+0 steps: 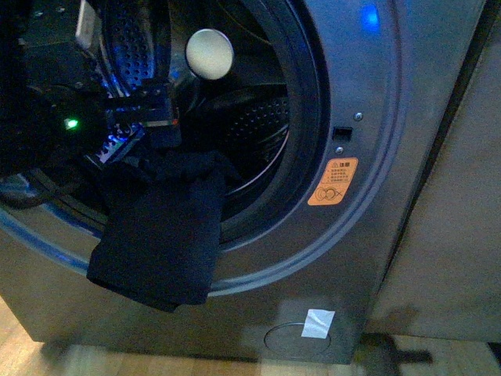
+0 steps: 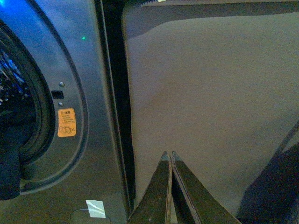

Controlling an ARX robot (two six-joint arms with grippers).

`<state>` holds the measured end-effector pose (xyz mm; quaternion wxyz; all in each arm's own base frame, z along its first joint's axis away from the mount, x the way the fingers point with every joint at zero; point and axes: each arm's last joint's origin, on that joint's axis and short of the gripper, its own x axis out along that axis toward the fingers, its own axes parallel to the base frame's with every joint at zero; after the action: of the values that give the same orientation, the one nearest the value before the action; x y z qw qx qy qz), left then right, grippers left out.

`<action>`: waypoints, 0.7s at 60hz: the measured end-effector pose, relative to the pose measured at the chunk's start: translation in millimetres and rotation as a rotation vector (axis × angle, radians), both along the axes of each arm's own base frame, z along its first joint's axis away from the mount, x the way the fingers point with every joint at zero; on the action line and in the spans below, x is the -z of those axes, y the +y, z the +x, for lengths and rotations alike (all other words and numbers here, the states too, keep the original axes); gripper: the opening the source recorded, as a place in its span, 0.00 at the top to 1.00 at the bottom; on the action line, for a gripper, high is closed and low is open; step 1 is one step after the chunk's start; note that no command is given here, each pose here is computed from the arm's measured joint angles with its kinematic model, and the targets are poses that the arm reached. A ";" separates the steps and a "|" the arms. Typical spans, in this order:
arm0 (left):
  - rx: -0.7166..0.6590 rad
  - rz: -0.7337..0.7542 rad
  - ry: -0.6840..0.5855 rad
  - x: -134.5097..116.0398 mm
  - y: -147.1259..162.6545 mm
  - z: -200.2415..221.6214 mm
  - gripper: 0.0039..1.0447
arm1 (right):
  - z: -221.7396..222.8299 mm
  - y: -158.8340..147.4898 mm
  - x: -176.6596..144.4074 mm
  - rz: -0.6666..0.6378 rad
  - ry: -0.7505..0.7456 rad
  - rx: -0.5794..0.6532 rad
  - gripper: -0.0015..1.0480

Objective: Put clothes into washing machine

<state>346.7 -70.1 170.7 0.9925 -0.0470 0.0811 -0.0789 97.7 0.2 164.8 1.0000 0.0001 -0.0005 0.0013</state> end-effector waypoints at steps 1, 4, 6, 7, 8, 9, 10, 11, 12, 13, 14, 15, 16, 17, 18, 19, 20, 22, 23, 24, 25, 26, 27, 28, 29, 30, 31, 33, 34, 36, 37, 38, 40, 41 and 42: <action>0.007 -0.001 -0.004 -1.1 -0.2 -4.0 0.06 | 0.0 0.0 0.1 0.000 0.000 0.000 0.98; 0.040 -0.008 -0.026 -7.1 -1.7 -25.3 0.06 | 0.0 0.0 0.1 0.000 0.000 0.000 0.98; 0.074 -0.020 -0.046 -11.6 -3.8 -43.8 0.06 | 0.0 0.0 0.1 0.000 0.000 0.000 0.98; 0.082 -0.023 -0.049 -12.4 -4.3 -48.4 0.06 | 0.0 0.0 0.1 0.000 0.000 0.000 0.98; 0.095 -0.026 -0.054 -15.0 -6.2 -62.5 0.06 | 0.0 0.0 0.0 0.000 0.000 0.000 0.98; 0.071 -0.008 -0.073 -16.1 -7.3 -71.9 0.09 | 0.0 0.0 0.1 0.000 0.000 0.000 0.98; 0.016 0.008 -0.113 -17.7 -6.0 -84.7 0.14 | 0.0 0.0 0.0 0.000 0.000 0.000 0.98; -0.019 0.016 -0.135 -18.3 -4.4 -91.6 0.17 | 0.0 0.0 0.1 0.000 0.000 0.000 0.98; -0.038 0.025 -0.145 -18.6 -3.2 -94.7 0.19 | 0.0 0.0 0.0 0.000 0.000 0.000 0.98; -0.070 0.035 -0.157 -18.8 -0.5 -100.2 0.23 | 0.0 0.0 0.1 0.000 0.000 0.000 0.98; -0.096 0.039 -0.164 -18.8 2.6 -104.8 0.26 | 0.0 0.0 0.0 0.000 0.000 0.000 0.98; -0.107 0.042 -0.167 -18.7 4.7 -106.6 0.28 | 0.0 0.0 0.0 0.000 0.000 0.000 0.98; -0.129 0.050 -0.168 -17.3 10.3 -111.7 0.33 | 0.0 0.0 0.1 0.000 0.000 0.001 0.98; -0.140 0.057 -0.165 -15.6 14.2 -115.0 0.36 | 0.0 0.0 0.0 0.000 0.000 0.001 0.98; -0.152 0.063 -0.161 -13.7 17.6 -118.1 0.40 | 0.0 0.0 0.1 0.000 0.000 0.001 0.98; -0.161 0.068 -0.156 -11.7 20.7 -121.2 0.43 | 0.0 0.0 0.1 0.000 0.000 0.001 0.98; -0.162 0.069 -0.154 -10.9 22.0 -122.8 0.45 | 0.0 0.0 0.1 -0.001 0.000 0.001 0.97; -0.159 0.075 -0.149 -8.3 25.7 -128.6 0.52 | 0.0 0.0 0.0 -0.001 0.000 -0.001 0.91; -0.157 0.076 -0.148 -7.8 26.5 -130.1 0.54 | 0.0 0.0 0.0 0.000 0.000 -0.001 0.89; -0.154 0.077 -0.148 -7.2 28.4 -133.0 0.57 | 0.0 0.0 0.1 -0.001 0.000 -0.001 0.86; -0.149 0.078 -0.148 -6.6 29.9 -135.8 0.60 | 0.0 0.0 0.0 -0.001 0.000 -0.001 0.82; -0.148 0.078 -0.149 -6.5 30.6 -137.1 0.62 | 0.0 0.0 0.1 -0.001 0.000 -0.001 0.81; -0.148 0.078 -0.150 -6.3 32.1 -139.7 0.66 | 0.0 0.0 0.1 0.000 0.000 0.000 0.77; -0.142 0.078 -0.151 -6.0 33.5 -142.3 0.69 | 0.0 0.0 0.0 0.000 0.000 0.000 0.74; -0.142 0.079 -0.152 -5.9 34.2 -143.4 0.71 | 0.0 0.0 0.1 0.000 0.000 0.000 0.72; -0.143 0.079 -0.154 -5.8 35.9 -146.0 0.74 | 0.0 0.0 0.0 0.000 0.000 0.000 0.69; -0.146 0.080 -0.154 -5.3 37.6 -148.5 0.78 | 0.0 0.0 0.0 0.000 0.000 0.000 0.66; -0.151 0.081 -0.154 -4.7 40.2 -152.1 0.83 | 0.0 0.0 0.0 -0.001 0.000 0.000 0.61; -0.150 0.082 -0.153 -4.0 41.6 -154.5 0.86 | 0.0 0.0 0.1 0.000 0.000 0.000 0.57; -0.153 0.082 -0.152 -3.2 44.0 -157.9 0.91 | 0.0 0.0 0.0 0.000 0.000 -0.001 0.52; -0.156 0.083 -0.151 -2.8 45.3 -159.9 0.95 | 0.0 0.0 0.1 0.000 0.000 -0.001 0.49; -0.156 0.083 -0.150 -2.1 46.5 -162.1 0.98 | 0.0 0.0 0.1 0.000 0.000 0.000 0.45; -0.155 0.083 -0.159 0.6 48.5 -165.8 0.97 | 0.0 0.0 0.1 0.000 0.000 0.000 0.39; -0.154 0.082 -0.166 2.0 49.4 -167.8 0.97 | 0.0 0.0 0.0 0.000 0.000 0.000 0.35; -0.152 0.084 -0.160 4.9 50.6 -170.6 0.97 | 0.0 0.0 0.1 -0.001 0.000 -0.001 0.30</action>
<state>176.1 -19.5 165.8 1.0000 -0.0051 0.0012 -0.0032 97.7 0.2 164.7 1.0000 -0.0003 -0.0003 0.0017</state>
